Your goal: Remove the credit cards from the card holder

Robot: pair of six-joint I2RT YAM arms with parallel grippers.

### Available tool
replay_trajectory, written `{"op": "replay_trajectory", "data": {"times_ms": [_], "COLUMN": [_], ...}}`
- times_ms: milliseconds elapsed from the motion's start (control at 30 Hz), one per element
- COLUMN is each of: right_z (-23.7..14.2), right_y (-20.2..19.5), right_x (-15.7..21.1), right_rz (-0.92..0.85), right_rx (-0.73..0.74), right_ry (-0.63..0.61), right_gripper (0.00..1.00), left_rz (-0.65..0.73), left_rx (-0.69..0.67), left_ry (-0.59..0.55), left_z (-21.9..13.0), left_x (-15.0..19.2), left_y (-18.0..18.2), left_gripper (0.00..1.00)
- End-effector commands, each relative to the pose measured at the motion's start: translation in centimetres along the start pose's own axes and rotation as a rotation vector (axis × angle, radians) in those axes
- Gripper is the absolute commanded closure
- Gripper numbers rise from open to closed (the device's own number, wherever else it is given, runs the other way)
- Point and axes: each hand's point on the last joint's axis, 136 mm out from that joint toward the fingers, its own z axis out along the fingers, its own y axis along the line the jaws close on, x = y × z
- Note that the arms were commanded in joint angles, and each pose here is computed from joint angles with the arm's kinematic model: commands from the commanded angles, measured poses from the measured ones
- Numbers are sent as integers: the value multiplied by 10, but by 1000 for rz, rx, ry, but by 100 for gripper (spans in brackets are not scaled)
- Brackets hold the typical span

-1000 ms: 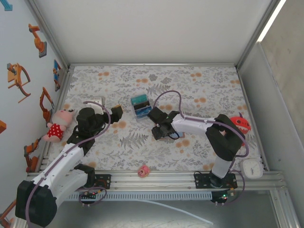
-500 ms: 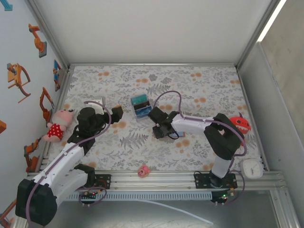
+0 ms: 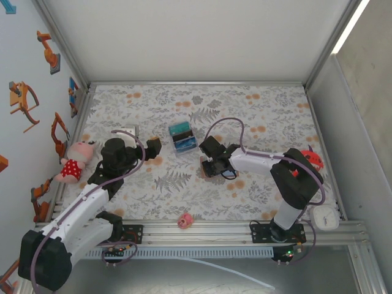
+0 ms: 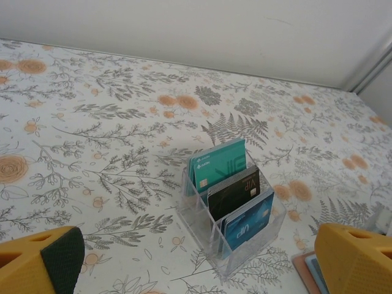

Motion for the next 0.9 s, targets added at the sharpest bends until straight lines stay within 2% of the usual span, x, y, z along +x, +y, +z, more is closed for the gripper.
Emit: {"op": "replay_trajectory", "data": {"times_ms": [0,133,367,567,867], "right_z": [1,0,-11,-18,-26], "right_y": [-4,6,35,25,18], "right_x": [13,15,18,19,12], "right_rz": [13,14,-9,-2,9], "right_rx": [4,-48,-202,-151,-102], "right_ry": [42,53,36,28,4], "right_gripper": [77,85,85,84,75], "left_rz": [49,87,87,92,90], "left_rx": [31,29,24,34,29], "left_ry": [-41,-64,-90,-83,-116], "left_z": [-4,-5,-5,-1,-1], "left_x": [-19,-23,-25,-24,-31], "left_y": [-14,-23,-29,-34,-37], "left_gripper": [3,3,3,3,3]}}
